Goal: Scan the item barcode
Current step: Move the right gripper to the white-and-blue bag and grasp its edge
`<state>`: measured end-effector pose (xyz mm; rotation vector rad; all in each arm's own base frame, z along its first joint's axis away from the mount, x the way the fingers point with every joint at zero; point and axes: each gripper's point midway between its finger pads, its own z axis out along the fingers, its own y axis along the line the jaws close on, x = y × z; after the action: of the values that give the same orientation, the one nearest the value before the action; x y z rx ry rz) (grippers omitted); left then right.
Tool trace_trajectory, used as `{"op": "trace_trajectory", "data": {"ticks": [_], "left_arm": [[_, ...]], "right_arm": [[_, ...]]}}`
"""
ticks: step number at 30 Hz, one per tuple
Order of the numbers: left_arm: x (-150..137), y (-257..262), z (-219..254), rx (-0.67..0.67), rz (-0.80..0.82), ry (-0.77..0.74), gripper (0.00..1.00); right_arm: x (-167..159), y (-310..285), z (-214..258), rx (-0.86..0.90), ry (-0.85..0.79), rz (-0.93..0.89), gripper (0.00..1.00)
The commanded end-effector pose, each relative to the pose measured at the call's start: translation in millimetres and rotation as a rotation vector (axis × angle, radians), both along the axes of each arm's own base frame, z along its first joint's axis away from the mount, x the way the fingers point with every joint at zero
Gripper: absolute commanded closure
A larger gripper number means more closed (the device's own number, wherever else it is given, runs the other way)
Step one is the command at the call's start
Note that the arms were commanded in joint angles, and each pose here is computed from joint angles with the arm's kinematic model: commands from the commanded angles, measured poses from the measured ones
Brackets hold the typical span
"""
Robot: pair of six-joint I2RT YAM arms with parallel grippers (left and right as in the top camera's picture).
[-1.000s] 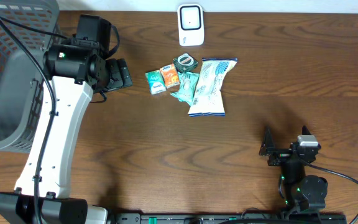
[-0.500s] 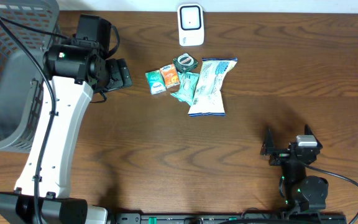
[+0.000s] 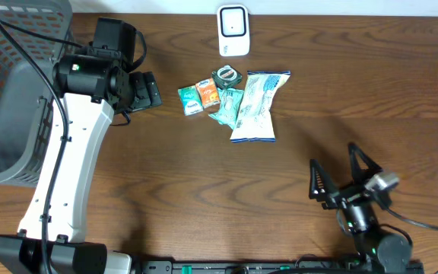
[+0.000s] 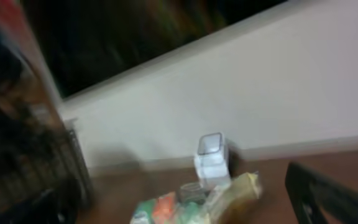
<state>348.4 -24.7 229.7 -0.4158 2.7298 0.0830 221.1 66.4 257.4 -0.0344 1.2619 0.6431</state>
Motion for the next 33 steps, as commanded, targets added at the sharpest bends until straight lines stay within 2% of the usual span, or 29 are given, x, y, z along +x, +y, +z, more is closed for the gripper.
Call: {"op": "trace_trajectory", "data": {"ticks": [1, 3, 5, 9, 13, 18, 21, 23, 24, 27, 29, 33], "left_arm": [[0, 3, 5, 0.013, -0.002, -0.013, 0.02], [0, 3, 5, 0.013, -0.002, -0.013, 0.02], [0, 3, 5, 0.013, -0.002, -0.013, 0.02], [0, 3, 5, 0.013, -0.002, -0.013, 0.02], [0, 3, 5, 0.013, -0.002, -0.013, 0.02], [0, 3, 5, 0.013, -0.002, -0.013, 0.02], [0, 3, 5, 0.013, -0.002, -0.013, 0.02], [0, 3, 5, 0.013, -0.002, -0.013, 0.02], [0, 3, 5, 0.013, -0.002, -0.013, 0.02], [0, 3, 5, 0.013, -0.002, -0.013, 0.02], [0, 3, 5, 0.013, -0.002, -0.013, 0.02], [0, 3, 5, 0.013, -0.002, -0.013, 0.02]], "right_arm": [[-23, -5, 48, 0.100, -0.187, 0.023, 0.01], [-28, -15, 69, 0.127, -0.245, -0.025, 0.01], [-26, -13, 78, 0.071, -0.247, -0.043, 0.01], [-13, 4, 100, -0.191, -0.274, -0.062, 0.01], [26, 8, 117, -0.261, -0.151, -0.056, 0.01], [78, 42, 121, -0.448, -0.043, 0.137, 0.01], [116, 47, 103, -0.458, 0.159, 0.212, 0.01], [130, 52, 90, -0.449, 0.279, 0.267, 0.01], [136, 57, 75, -0.433, 0.399, 0.337, 0.01], [138, 64, 39, -0.394, 0.619, 0.433, 0.01], [136, 67, 17, -0.371, 0.706, 0.478, 0.01], [127, 74, -17, -0.223, 0.931, 0.559, 0.01]]}}
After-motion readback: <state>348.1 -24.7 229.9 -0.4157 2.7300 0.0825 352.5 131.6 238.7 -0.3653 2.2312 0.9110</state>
